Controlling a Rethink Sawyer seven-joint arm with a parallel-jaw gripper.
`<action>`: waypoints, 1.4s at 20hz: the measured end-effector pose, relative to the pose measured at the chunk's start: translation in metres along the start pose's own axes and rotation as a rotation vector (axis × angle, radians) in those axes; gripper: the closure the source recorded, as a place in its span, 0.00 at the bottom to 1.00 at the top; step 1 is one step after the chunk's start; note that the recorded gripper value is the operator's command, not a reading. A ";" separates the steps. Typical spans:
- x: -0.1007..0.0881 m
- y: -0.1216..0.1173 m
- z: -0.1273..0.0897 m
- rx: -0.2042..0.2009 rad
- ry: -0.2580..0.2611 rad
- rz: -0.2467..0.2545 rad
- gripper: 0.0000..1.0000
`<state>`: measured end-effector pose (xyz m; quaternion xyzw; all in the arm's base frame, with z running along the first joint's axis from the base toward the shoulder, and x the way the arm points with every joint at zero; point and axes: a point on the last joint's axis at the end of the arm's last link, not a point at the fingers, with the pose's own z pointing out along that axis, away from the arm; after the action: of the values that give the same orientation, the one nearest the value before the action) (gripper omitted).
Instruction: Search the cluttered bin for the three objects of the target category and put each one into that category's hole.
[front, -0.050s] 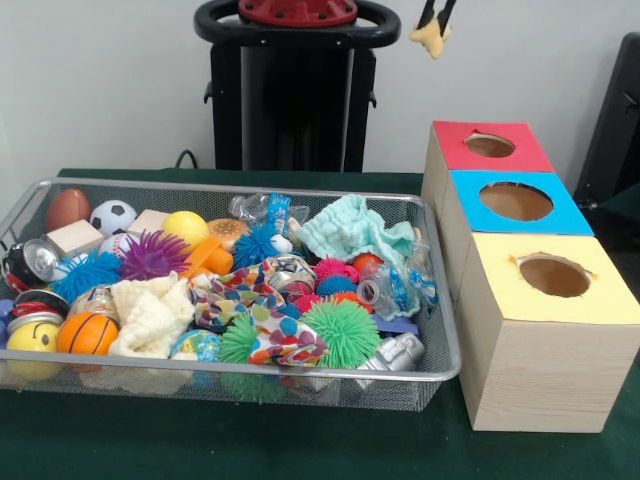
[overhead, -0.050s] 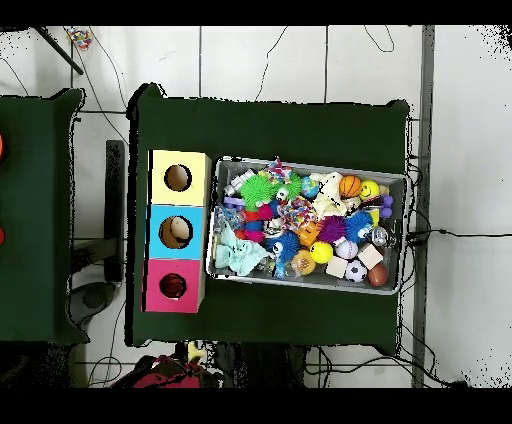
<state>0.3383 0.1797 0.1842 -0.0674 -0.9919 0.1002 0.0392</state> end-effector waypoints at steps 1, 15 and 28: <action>-0.003 0.001 0.001 0.001 0.001 0.000 1.00; -0.085 -0.027 0.041 0.018 0.044 0.112 1.00; -0.142 0.011 0.039 0.019 -0.027 0.065 1.00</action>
<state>0.4764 0.1630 0.1342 -0.0979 -0.9886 0.1117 0.0230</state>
